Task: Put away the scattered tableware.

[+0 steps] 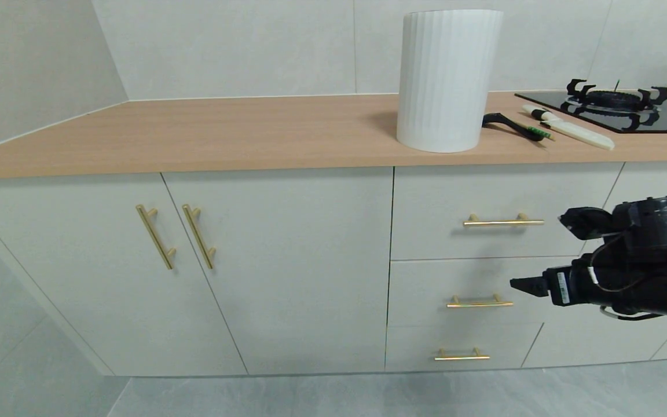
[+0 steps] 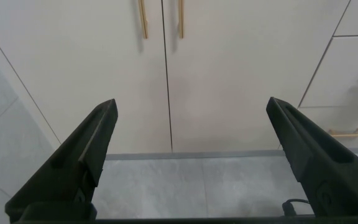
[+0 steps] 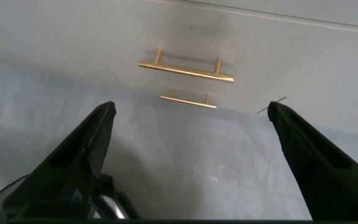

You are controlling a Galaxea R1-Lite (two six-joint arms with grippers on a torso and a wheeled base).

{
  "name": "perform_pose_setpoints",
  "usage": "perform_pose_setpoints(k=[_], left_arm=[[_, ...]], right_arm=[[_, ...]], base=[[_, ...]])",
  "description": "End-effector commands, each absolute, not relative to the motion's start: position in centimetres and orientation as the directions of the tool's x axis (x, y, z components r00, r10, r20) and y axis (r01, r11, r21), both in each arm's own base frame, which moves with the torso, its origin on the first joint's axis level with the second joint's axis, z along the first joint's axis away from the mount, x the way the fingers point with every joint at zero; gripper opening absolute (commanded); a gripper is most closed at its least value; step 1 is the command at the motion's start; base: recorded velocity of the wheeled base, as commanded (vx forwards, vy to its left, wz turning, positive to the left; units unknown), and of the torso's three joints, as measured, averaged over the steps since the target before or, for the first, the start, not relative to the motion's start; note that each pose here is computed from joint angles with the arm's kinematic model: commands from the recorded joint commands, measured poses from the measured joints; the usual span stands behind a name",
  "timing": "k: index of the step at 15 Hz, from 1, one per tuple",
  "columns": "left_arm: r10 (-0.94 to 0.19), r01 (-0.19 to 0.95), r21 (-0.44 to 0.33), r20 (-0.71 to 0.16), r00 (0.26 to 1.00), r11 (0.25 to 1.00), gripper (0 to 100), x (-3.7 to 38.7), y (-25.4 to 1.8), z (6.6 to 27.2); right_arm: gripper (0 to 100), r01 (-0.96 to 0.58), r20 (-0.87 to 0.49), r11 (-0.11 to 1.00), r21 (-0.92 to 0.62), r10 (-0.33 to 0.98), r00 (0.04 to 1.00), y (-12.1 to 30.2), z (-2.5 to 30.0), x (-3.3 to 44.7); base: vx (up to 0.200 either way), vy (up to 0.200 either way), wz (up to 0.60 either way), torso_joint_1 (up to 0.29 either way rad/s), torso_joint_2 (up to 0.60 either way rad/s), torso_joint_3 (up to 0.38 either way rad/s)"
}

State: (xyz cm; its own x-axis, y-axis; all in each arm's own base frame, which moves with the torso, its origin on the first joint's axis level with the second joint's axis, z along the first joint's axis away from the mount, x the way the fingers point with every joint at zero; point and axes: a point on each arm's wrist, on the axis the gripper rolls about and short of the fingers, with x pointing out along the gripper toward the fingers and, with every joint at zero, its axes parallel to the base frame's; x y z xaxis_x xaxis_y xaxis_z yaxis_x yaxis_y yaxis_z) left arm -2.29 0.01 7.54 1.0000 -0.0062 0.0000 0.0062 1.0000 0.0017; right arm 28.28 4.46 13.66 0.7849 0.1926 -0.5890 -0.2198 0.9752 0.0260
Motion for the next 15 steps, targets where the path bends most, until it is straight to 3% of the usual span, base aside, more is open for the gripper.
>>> perform_pose_setpoints(k=[1, 15], left_arm=[[-0.006, 0.006, 0.002, 0.000, 1.000, 1.000, 100, -2.3, 0.0, 7.6], [-0.006, 0.006, 0.002, -0.002, 1.000, 1.000, 100, -2.3, 0.0, 7.5]], right_arm=[[100, -0.220, -0.652, 0.975, 0.030, 0.186, 0.735, 5.1, 10.4, 31.6], [100, -0.144, -0.617, 0.989, -0.040, 0.089, 0.782, 6.0, 1.8, 36.4]], base=[[0.000, 0.000, 0.00, 0.000, 0.00, 0.000], [0.000, 0.000, 0.00, 0.000, 0.00, 0.000]])
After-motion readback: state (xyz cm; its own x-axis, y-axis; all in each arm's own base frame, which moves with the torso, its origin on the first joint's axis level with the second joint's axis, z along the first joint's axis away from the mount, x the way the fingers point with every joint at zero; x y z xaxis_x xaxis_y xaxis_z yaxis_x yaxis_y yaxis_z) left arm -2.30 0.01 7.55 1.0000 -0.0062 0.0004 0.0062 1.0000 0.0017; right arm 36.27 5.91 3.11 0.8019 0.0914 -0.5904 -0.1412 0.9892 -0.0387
